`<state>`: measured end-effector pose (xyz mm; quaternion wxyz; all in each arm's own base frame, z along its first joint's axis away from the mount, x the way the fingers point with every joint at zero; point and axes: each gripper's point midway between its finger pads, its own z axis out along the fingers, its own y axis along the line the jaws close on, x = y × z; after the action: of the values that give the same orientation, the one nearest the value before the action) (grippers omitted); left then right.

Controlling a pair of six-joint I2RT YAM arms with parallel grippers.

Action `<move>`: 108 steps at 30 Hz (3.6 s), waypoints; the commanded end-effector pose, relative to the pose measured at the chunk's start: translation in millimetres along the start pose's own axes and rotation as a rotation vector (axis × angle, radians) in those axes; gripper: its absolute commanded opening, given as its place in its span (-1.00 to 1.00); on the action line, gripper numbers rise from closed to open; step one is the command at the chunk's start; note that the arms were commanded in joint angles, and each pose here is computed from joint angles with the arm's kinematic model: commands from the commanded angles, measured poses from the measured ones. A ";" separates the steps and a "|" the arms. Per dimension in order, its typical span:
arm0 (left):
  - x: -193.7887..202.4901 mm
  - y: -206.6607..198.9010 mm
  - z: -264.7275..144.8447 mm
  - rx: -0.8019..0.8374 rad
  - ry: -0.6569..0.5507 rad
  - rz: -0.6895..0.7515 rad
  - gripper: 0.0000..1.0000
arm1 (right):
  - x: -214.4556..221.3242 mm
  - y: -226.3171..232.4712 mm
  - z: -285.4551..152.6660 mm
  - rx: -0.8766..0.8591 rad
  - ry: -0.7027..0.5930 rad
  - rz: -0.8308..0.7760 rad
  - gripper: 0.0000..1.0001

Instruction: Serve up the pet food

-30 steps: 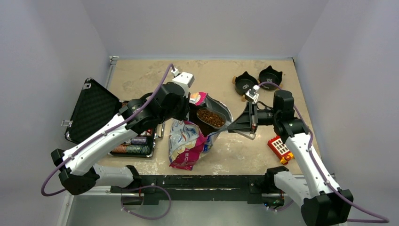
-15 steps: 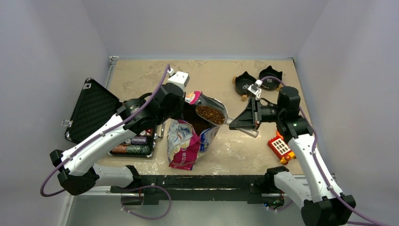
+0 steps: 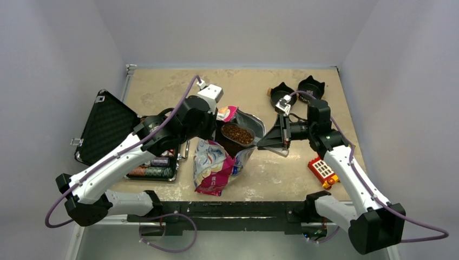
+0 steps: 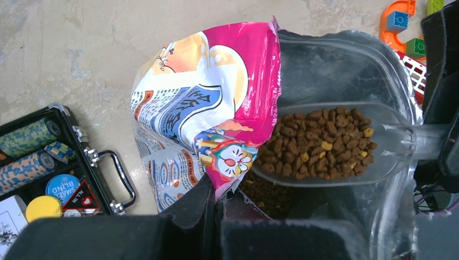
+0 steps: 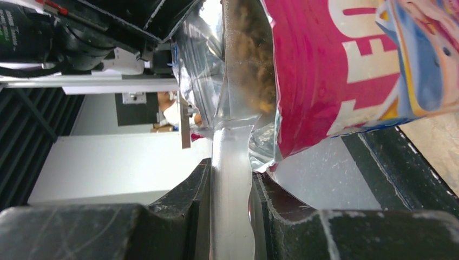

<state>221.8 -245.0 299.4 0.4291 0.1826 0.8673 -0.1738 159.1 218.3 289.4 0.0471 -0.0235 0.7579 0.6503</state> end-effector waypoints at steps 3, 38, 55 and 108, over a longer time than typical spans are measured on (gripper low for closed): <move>-92.1 -34.1 -57.8 0.223 -0.370 -0.087 -1.00 | -6.1 13.2 8.2 -0.053 -0.007 -0.073 -1.00; -56.3 36.5 -60.5 -0.119 -0.289 -0.082 -1.00 | -80.8 111.8 -44.9 -0.174 -0.254 -0.170 -1.00; -54.0 28.2 -69.5 -0.046 -0.290 -0.062 -1.00 | -266.8 24.3 -101.4 -0.177 -0.606 -0.134 -1.00; -54.6 22.5 -66.9 -0.022 -0.279 -0.035 -1.00 | -259.5 -183.7 -159.1 0.523 -0.708 0.636 -1.00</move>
<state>208.4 -191.1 297.5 0.4389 0.1752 0.8750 -0.1053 436.9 24.0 162.4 0.1295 0.4317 0.7779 0.4379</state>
